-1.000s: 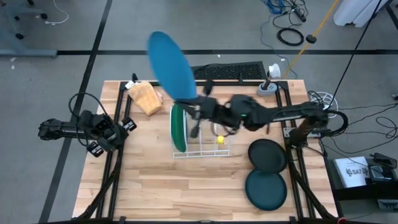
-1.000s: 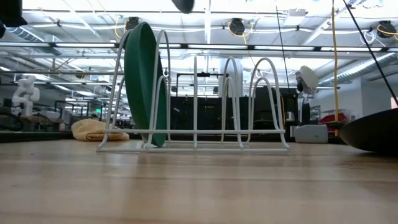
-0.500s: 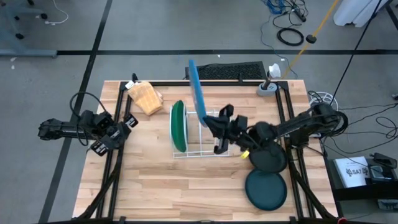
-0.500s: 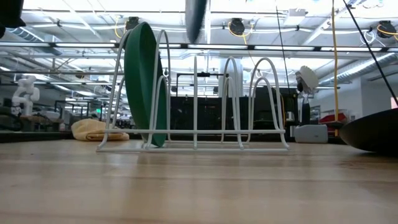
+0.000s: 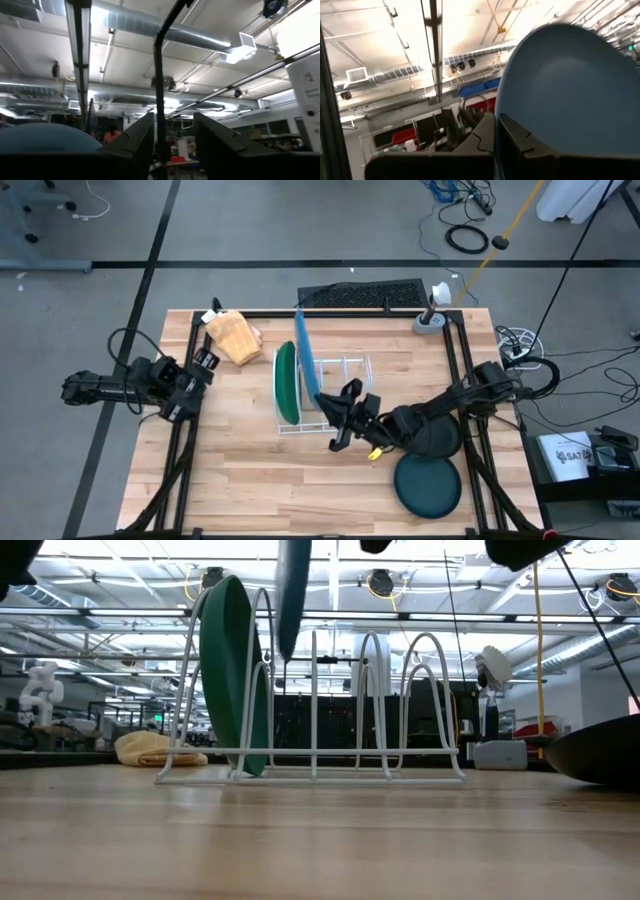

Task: Sort dishes
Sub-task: Put the blue plate in the dish rack

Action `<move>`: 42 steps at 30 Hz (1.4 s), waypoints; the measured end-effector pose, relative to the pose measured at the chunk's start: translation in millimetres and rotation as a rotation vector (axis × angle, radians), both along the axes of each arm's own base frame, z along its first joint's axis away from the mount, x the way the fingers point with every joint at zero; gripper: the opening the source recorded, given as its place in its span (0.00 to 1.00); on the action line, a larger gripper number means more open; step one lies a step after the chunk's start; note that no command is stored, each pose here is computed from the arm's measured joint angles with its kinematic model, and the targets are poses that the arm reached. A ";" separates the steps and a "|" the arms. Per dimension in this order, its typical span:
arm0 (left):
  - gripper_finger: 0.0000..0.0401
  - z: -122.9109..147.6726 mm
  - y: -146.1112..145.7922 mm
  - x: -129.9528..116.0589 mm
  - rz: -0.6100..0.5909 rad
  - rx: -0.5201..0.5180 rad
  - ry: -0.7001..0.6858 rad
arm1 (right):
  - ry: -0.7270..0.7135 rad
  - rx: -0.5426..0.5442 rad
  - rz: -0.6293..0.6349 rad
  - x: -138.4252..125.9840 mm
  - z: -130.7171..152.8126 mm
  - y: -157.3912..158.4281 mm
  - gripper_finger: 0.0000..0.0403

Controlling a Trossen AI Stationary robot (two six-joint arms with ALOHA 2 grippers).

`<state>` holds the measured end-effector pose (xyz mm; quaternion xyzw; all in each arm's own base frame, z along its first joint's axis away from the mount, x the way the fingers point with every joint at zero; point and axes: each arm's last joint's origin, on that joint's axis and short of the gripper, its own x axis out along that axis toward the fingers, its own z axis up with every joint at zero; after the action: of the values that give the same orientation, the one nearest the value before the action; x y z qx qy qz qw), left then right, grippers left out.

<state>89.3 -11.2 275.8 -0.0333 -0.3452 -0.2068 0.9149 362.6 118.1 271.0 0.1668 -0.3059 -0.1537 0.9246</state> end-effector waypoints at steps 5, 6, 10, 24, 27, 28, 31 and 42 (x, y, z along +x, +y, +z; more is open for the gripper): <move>0.37 0.7 0.9 -0.2 0.050 0.005 -0.021 | 0.010 0.039 -0.010 14.7 -12.1 3.4 0.00; 0.37 0.8 1.1 -0.2 0.056 0.001 -0.022 | 0.019 0.051 -0.022 17.0 -15.8 3.9 0.00; 0.37 1.3 1.6 -0.5 0.069 -0.011 -0.027 | 0.057 0.095 -0.066 21.7 -30.1 4.5 0.00; 0.37 2.2 1.5 -1.4 0.046 -0.032 -0.030 | 0.151 0.254 -0.147 32.1 -69.0 5.7 0.05; 0.37 2.0 1.5 -1.3 0.042 -0.033 -0.026 | 0.171 0.290 -0.177 33.0 -72.7 5.2 0.10; 0.37 2.1 1.5 -1.3 0.041 -0.033 -0.026 | 0.175 0.294 -0.182 33.1 -73.2 5.2 0.12; 0.37 1.7 1.4 -1.0 0.041 -0.033 -0.022 | 0.180 0.292 -0.181 33.4 -73.9 5.3 0.17; 0.37 1.8 1.4 -1.0 0.041 -0.033 -0.022 | 0.150 0.286 -0.179 31.5 -69.3 4.7 0.40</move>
<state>88.3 -9.8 277.6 -0.0391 -0.3591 -0.1828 0.9144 394.1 122.8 201.7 0.2568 -0.2245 -0.2895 0.8943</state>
